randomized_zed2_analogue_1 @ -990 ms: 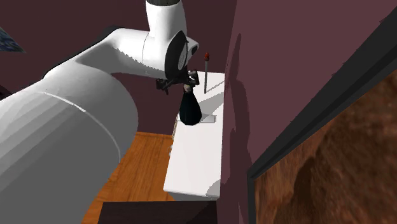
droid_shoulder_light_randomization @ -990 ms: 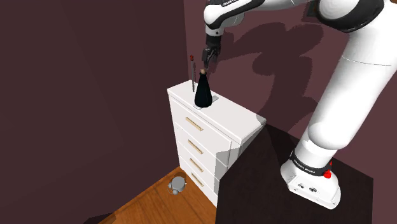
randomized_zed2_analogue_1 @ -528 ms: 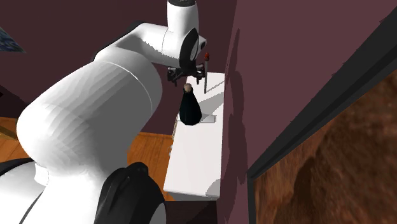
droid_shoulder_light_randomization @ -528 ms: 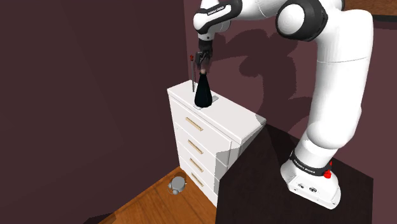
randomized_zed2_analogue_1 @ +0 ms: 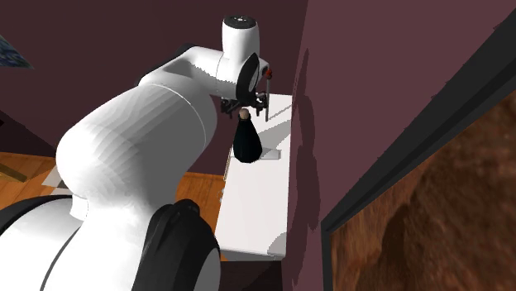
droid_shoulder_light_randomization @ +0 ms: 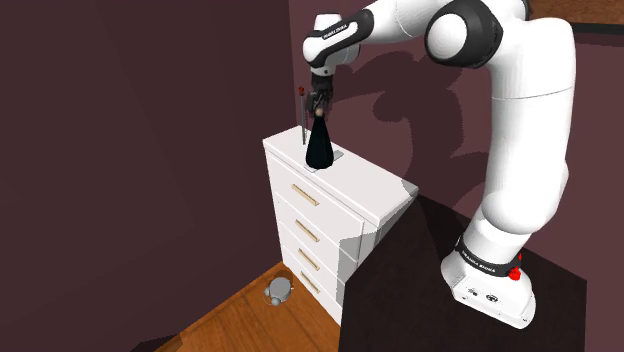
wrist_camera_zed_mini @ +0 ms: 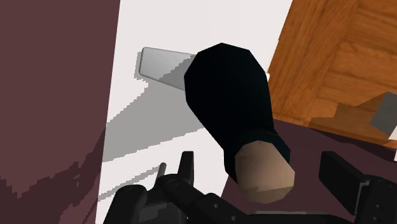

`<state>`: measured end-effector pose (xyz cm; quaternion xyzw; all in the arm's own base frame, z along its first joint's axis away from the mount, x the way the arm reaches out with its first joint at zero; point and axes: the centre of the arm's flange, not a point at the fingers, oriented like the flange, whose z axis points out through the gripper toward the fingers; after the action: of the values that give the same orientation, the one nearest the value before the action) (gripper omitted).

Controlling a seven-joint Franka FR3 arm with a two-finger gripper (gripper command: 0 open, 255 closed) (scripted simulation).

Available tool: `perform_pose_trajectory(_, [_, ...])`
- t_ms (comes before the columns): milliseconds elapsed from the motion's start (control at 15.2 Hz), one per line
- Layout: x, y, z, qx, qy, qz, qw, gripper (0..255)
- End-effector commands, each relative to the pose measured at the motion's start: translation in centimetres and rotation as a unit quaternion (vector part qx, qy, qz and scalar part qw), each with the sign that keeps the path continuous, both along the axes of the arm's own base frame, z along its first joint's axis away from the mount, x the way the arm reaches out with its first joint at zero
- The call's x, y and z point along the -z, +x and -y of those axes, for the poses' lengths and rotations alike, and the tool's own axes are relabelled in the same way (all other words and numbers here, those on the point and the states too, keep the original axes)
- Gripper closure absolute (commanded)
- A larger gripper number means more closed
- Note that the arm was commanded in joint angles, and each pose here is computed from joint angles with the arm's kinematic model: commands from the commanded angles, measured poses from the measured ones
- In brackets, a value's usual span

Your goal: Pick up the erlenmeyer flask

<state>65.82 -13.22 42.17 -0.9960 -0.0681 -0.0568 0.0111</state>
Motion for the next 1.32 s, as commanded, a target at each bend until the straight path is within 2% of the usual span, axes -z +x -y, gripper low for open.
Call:
perform_pose_trajectory(0, [0.4,0.0,0.1,0.0,0.0,0.0,1.0,0])
perform_pose_trajectory(66, [0.3,0.1,0.2,0.0,0.0,0.0,1.0,255])
perform_pose_trajectory(660, [0.4,0.0,0.1,0.0,0.0,0.0,1.0,255])
perform_pose_trajectory(1254, [-4.4,0.0,0.1,0.0,0.0,0.0,1.0,255])
